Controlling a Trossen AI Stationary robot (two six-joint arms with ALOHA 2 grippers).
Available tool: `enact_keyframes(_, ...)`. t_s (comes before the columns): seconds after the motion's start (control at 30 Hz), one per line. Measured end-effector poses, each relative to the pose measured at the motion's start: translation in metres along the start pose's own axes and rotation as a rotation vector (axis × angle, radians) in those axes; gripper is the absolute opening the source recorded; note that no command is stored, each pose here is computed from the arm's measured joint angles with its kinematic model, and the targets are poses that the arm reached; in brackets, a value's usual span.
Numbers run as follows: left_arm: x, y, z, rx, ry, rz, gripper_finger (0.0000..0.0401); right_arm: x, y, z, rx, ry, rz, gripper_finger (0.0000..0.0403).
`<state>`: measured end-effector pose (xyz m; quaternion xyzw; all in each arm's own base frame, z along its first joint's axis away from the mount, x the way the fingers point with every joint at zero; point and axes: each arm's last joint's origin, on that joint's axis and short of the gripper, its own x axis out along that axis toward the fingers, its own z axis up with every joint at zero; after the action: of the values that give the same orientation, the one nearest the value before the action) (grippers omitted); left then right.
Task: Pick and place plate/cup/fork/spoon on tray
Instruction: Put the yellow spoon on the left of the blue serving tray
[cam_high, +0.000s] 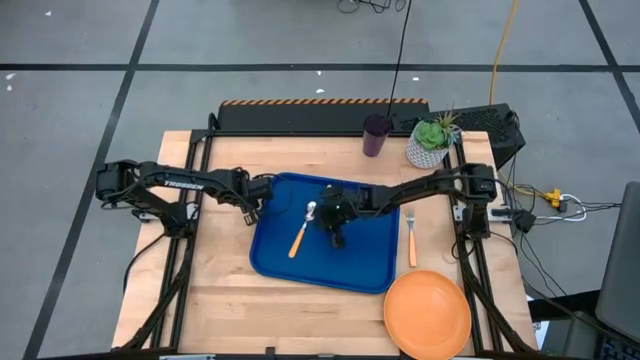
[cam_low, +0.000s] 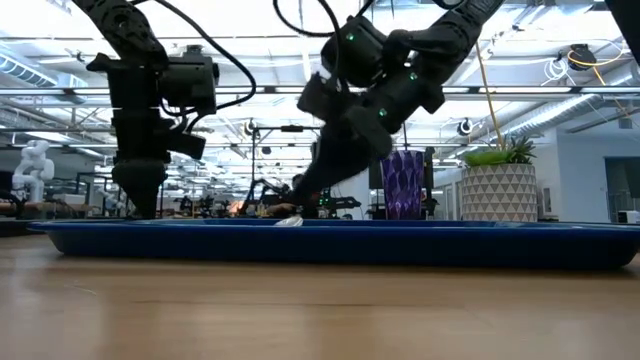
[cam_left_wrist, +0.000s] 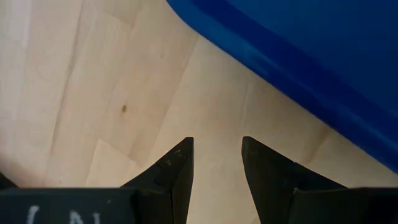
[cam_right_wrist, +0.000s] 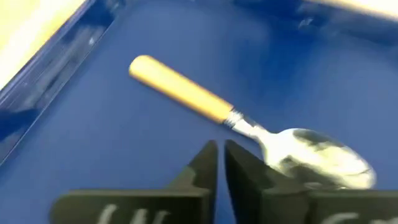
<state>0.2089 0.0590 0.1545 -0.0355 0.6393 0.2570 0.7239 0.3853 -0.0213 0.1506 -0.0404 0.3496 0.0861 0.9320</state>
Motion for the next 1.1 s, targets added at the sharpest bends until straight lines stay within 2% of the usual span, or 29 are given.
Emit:
enact_keyframes(0.1,0.0,0.0,0.0,-0.03,-0.001,-0.001,0.014,0.0,-0.002,0.005,-0.008,-0.047,-0.009,0.0004)
enact_keyframes(0.27,-0.001,-0.003,-0.001,-0.042,-0.002,-0.006,0.014,0.008,-0.001,0.001,-0.006,-0.037,0.024,0.0)
enact_keyframes(0.6,-0.004,-0.012,0.0,-0.029,-0.033,-0.021,0.014,0.042,-0.007,-0.005,0.001,0.004,0.029,0.0)
enact_keyframes(0.83,-0.005,-0.015,0.0,-0.021,-0.045,-0.026,0.014,0.043,-0.008,-0.002,-0.006,-0.004,0.024,0.0)
enact_keyframes(1.0,-0.005,-0.016,0.001,-0.02,-0.049,-0.028,0.014,0.042,-0.008,-0.009,0.006,0.075,0.005,0.0)
enact_keyframes(1.1,-0.005,-0.016,0.001,-0.019,-0.049,-0.028,0.014,0.042,-0.01,-0.008,0.003,0.071,-0.016,0.0)
